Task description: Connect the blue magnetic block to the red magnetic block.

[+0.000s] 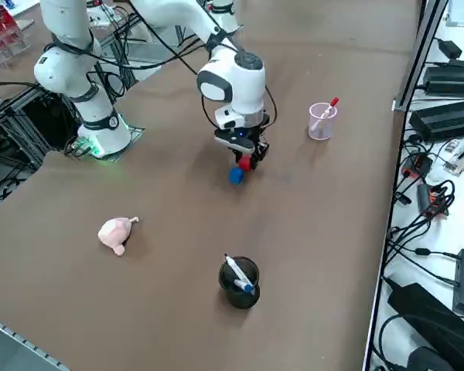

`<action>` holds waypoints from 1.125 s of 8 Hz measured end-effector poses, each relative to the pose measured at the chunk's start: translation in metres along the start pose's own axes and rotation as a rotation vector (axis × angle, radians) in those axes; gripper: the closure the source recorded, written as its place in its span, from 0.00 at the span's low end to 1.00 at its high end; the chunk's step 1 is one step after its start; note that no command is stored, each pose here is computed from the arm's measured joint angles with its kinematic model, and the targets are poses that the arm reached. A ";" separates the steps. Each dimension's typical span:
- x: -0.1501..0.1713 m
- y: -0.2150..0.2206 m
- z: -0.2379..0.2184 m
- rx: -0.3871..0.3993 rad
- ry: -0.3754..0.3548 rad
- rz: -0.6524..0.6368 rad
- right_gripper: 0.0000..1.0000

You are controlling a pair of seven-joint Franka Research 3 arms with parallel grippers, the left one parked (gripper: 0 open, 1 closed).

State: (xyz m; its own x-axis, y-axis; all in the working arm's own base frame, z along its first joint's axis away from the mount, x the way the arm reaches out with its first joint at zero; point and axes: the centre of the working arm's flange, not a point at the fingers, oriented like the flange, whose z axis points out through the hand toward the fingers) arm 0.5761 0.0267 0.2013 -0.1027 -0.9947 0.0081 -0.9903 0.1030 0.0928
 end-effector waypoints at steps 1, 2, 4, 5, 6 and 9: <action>0.004 -0.001 -0.001 0.002 -0.001 0.008 0.51; 0.009 -0.001 -0.001 0.002 -0.001 0.015 0.51; 0.014 -0.001 0.000 0.007 -0.002 0.024 0.51; 0.014 0.000 0.002 0.015 -0.002 0.025 0.51; 0.015 0.001 0.004 0.019 -0.001 0.026 0.51; 0.014 0.002 0.004 0.020 -0.002 0.018 0.37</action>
State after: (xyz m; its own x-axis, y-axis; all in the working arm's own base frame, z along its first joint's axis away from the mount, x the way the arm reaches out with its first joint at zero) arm 0.5725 0.0127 0.1980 -0.1209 -0.9926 0.0078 -0.9900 0.1211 0.0728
